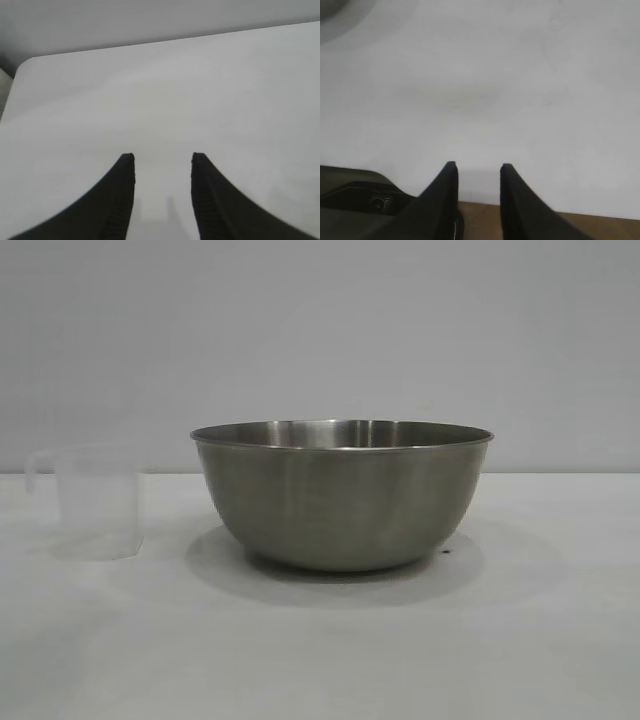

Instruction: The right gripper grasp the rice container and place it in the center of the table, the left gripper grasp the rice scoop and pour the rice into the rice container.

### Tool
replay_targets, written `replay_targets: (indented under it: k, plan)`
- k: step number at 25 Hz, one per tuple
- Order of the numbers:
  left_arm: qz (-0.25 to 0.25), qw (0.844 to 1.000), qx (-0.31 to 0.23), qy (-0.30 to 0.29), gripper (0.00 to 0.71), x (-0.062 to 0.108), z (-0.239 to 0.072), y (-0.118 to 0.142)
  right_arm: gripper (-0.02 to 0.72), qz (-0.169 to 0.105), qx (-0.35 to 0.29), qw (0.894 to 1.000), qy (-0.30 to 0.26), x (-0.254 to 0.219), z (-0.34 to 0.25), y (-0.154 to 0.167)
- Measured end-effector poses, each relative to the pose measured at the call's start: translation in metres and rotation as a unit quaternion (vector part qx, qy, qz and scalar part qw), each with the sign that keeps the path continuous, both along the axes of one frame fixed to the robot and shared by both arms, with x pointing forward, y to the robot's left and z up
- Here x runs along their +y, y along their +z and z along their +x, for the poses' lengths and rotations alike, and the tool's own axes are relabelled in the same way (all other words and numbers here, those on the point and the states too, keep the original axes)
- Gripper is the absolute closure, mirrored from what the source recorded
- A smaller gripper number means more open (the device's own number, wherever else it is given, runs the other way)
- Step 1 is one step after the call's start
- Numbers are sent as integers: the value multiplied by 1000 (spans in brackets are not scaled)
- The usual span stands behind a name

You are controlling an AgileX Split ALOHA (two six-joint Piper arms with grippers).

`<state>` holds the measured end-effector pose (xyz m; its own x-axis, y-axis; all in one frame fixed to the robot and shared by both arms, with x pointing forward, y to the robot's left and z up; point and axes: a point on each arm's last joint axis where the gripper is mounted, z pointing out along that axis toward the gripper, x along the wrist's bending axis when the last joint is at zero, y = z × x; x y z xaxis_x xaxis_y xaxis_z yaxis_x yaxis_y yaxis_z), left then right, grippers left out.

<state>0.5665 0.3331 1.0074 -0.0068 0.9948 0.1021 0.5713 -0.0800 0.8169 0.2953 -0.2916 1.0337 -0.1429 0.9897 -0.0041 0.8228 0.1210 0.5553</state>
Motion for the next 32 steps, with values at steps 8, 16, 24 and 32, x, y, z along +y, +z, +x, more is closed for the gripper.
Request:
replay_targets:
  k: [8, 16, 24, 32]
  plan:
    - [-15, 1000, -2, 13, 484, 0, 0, 0, 496, 0, -1, 1000, 0, 0, 0, 0]
    - [-46, 999, -3, 27, 484, -1, 0, 0, 496, 0, -1, 1000, 0, 0, 0, 0]
    - [-35, 999, -14, 22, 484, 1, 1, 2, 496, 0, -1, 1000, 0, 0, 0, 0]
    - [-17, 1000, -14, 22, 484, 3, 1, 1, 496, 0, -1, 1000, 0, 0, 0, 0]
